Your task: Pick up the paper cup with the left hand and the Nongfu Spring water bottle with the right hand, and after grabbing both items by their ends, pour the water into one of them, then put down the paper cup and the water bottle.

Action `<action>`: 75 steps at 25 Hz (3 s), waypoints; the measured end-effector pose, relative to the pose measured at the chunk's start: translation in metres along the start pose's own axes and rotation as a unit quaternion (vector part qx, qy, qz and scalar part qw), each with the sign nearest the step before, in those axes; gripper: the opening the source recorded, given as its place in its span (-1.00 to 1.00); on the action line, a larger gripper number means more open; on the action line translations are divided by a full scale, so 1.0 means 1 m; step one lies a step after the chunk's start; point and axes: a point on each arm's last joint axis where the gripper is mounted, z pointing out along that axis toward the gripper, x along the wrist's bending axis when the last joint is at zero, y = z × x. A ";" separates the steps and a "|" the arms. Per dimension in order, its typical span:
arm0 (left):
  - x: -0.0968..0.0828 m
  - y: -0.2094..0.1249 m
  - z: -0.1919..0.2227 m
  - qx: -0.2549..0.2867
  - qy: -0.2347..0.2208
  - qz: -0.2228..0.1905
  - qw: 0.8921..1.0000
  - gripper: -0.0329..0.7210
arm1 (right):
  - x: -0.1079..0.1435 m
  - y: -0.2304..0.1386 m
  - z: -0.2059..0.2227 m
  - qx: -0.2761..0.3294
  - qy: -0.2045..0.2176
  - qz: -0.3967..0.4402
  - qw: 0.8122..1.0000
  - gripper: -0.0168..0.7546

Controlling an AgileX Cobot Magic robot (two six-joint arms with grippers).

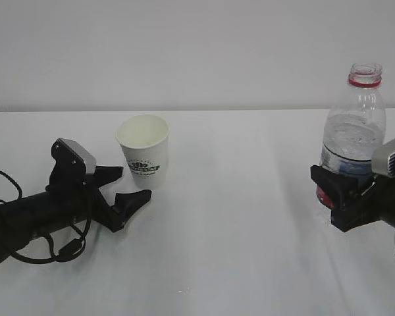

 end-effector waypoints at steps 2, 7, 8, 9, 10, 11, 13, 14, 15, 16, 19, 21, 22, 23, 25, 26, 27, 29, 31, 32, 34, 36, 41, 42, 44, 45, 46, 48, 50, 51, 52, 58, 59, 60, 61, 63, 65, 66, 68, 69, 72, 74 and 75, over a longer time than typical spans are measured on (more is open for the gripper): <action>-0.002 0.000 0.001 0.000 -0.004 0.001 1.000 0.91 | 0.000 0.000 0.000 0.000 0.000 0.000 1.000 0.30; 0.001 0.005 0.005 -0.009 0.001 0.005 1.000 0.91 | 0.000 0.000 0.000 0.000 0.000 0.000 1.000 0.30; 0.002 0.007 0.007 -0.014 0.002 0.007 1.000 0.91 | 0.000 0.000 0.000 0.000 0.000 0.000 1.000 0.30; 0.003 0.009 0.008 -0.018 0.003 0.009 1.000 0.91 | 0.000 0.000 0.000 0.000 0.000 0.000 1.000 0.30; 0.004 0.010 0.009 -0.020 0.004 0.010 1.000 0.91 | 0.000 0.000 0.000 0.000 0.000 0.000 1.000 0.30; 0.005 0.010 0.010 -0.022 0.004 0.011 1.000 0.90 | 0.000 0.000 0.000 0.000 0.000 0.000 1.000 0.30; 0.004 0.010 0.010 -0.022 0.002 0.012 1.000 0.90 | 0.000 0.000 0.000 0.000 0.000 0.000 1.000 0.30; 0.004 0.011 0.010 -0.022 0.000 0.013 1.000 0.90 | 0.000 0.000 0.000 0.000 0.000 0.000 1.000 0.30; 0.004 0.011 0.010 -0.022 -0.002 0.014 1.000 0.90 | 0.000 0.000 0.000 0.000 0.000 0.000 1.000 0.30; 0.004 0.011 0.010 -0.022 -0.003 0.015 1.000 0.89 | 0.000 0.000 0.000 0.000 0.000 0.000 1.000 0.30; 0.005 0.013 0.012 -0.027 -0.003 0.018 0.999 0.89 | 0.000 0.000 0.000 0.000 0.000 0.000 1.000 0.30; 0.007 0.017 0.016 -0.035 -0.002 0.023 0.999 0.88 | 0.000 0.000 0.000 0.000 0.000 0.000 1.000 0.30; 0.009 0.019 0.017 -0.039 -0.001 0.025 0.999 0.88 | 0.000 0.000 0.000 0.000 0.000 0.000 1.000 0.30; 0.009 0.021 0.018 -0.042 -0.001 0.027 0.999 0.88 | 0.000 0.000 0.000 0.000 0.000 0.000 1.000 0.30; 0.011 0.024 0.021 -0.048 0.000 0.027 0.998 0.88 | 0.000 0.000 0.000 0.000 0.000 0.000 1.000 0.30; 0.011 0.024 0.021 -0.049 0.000 0.025 0.998 0.88 | 0.000 0.000 0.000 0.000 -0.001 0.000 1.000 0.30; 0.011 0.024 0.021 -0.049 0.000 0.025 0.998 0.88 | 0.000 0.000 0.000 0.000 -0.001 0.000 1.000 0.30; 0.011 0.024 0.021 -0.049 -0.001 0.025 0.998 0.88 | 0.000 0.000 0.000 0.000 -0.001 0.000 1.000 0.30; 0.011 0.025 0.021 -0.049 -0.001 0.023 0.999 0.88 | 0.000 0.000 0.000 0.000 -0.001 0.000 1.000 0.30; 0.011 0.025 0.022 -0.049 -0.002 0.024 0.998 0.88 | 0.000 0.000 0.000 0.000 -0.001 0.000 1.000 0.30; 0.007 0.025 0.023 -0.050 -0.007 0.024 0.998 0.88 | 0.000 0.000 0.000 0.000 -0.001 0.000 1.000 0.30; 0.006 0.026 0.027 -0.052 -0.012 0.028 0.998 0.88 | 0.000 0.000 0.000 0.000 -0.001 0.000 1.000 0.30; 0.008 0.026 0.039 -0.061 -0.015 0.033 0.997 0.88 | 0.000 0.000 0.000 0.000 -0.001 0.000 1.000 0.30; 0.009 0.027 0.041 -0.064 -0.015 0.035 0.997 0.90 | 0.000 0.000 0.000 0.000 -0.001 0.000 1.000 0.30; 0.010 0.028 0.043 -0.068 -0.014 0.037 0.997 0.91 | 0.000 0.000 0.000 0.000 -0.001 0.000 1.000 0.30; 0.011 0.028 0.044 -0.068 -0.014 0.036 0.997 0.91 | 0.000 0.000 0.000 0.000 -0.001 0.000 1.000 0.30; 0.011 0.026 0.046 -0.067 -0.015 0.033 0.997 0.92 | 0.000 0.000 0.000 0.000 -0.001 0.000 1.000 0.30; 0.012 0.022 0.048 -0.064 -0.016 0.024 0.998 0.92 | 0.000 0.000 0.000 0.000 -0.001 0.000 1.000 0.30; 0.012 0.017 0.051 -0.060 -0.017 0.019 0.998 0.92 | 0.000 0.000 0.000 0.000 -0.001 0.000 1.000 0.30; 0.013 0.016 0.052 -0.060 -0.018 0.016 0.998 0.92 | 0.000 0.000 0.000 0.000 -0.001 0.000 1.000 0.30; 0.013 0.016 0.053 -0.061 -0.018 0.014 0.998 0.92 | 0.000 0.000 0.000 0.000 -0.001 0.000 1.000 0.30; 0.011 0.027 0.064 -0.082 -0.018 0.009 0.996 0.92 | 0.000 0.000 0.000 0.000 -0.001 0.000 1.000 0.30; 0.009 0.027 0.065 -0.082 -0.020 0.009 0.996 0.92 | 0.000 0.000 0.000 0.000 -0.001 0.000 1.000 0.30; 0.008 0.028 0.065 -0.082 -0.021 0.009 0.996 0.92 | 0.000 0.000 0.000 0.000 -0.001 0.000 1.000 0.30; 0.008 0.028 0.066 -0.082 -0.021 0.008 0.996 0.91 | 0.000 0.000 0.000 0.000 -0.001 0.000 1.000 0.30; 0.007 0.028 0.066 -0.082 -0.022 0.008 0.996 0.90 | 0.000 0.000 0.000 0.000 -0.001 0.000 1.000 0.30; 0.007 0.028 0.066 -0.083 -0.021 0.007 0.996 0.86 | 0.000 0.000 0.000 0.000 -0.001 0.000 1.000 0.30; 0.007 0.028 0.066 -0.083 -0.021 0.007 0.996 0.82 | 0.000 0.000 0.000 0.000 -0.001 0.000 1.000 0.30; 0.007 0.028 0.066 -0.083 -0.021 0.007 0.996 0.73 | 0.000 0.000 0.000 0.000 -0.001 0.000 1.000 0.30; 0.007 0.028 0.066 -0.083 -0.021 0.007 0.996 0.69 | 0.000 0.000 0.000 0.000 -0.001 0.000 1.000 0.30; 0.007 0.028 0.066 -0.083 -0.021 0.007 0.996 0.65 | 0.000 0.000 0.000 0.000 -0.001 0.000 1.000 0.30; 0.007 0.027 0.064 -0.081 -0.020 0.006 0.997 0.64 | 0.000 0.000 0.000 0.000 -0.001 0.000 1.000 0.30; 0.008 0.028 0.062 -0.081 -0.018 0.005 0.997 0.64 | 0.000 0.000 0.000 0.000 -0.001 0.000 1.000 0.30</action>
